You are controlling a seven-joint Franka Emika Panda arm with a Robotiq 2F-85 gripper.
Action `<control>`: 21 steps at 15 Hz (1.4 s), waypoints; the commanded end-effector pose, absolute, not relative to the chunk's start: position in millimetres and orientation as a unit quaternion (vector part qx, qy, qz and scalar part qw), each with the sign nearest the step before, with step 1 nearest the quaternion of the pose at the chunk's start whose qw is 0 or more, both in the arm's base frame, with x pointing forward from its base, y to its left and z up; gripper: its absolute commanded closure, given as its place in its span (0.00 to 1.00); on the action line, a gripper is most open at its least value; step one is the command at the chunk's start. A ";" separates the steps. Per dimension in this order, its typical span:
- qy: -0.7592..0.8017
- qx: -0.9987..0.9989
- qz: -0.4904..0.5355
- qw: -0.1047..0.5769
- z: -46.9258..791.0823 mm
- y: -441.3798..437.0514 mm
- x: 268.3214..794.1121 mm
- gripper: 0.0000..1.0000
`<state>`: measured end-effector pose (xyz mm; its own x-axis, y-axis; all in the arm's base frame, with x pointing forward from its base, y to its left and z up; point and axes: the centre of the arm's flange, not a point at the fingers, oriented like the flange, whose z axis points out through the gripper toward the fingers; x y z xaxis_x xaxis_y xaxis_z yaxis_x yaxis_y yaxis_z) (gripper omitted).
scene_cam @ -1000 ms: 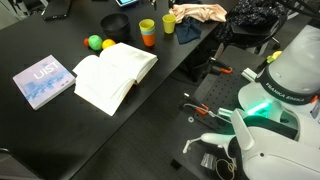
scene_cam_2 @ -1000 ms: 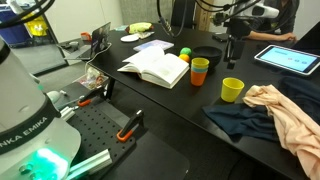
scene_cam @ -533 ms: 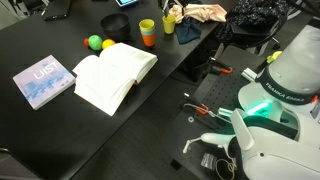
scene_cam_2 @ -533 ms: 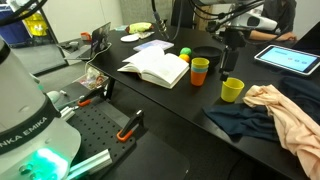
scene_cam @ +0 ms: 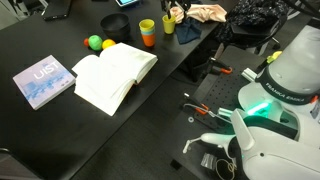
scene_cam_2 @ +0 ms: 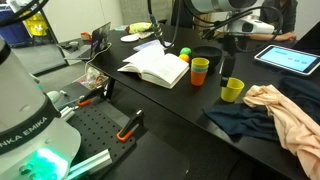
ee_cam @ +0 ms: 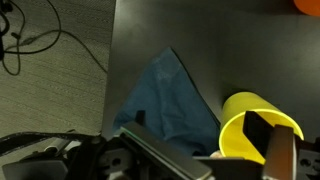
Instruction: Stack the cups together
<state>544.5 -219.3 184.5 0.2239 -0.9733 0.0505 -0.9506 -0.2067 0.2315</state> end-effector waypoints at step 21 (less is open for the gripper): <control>-0.666 0.735 0.006 0.128 136.0 -217.5 549.4 0.73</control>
<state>545.3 -219.9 133.2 0.1262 -0.9796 0.1566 -0.9766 -0.0949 0.1929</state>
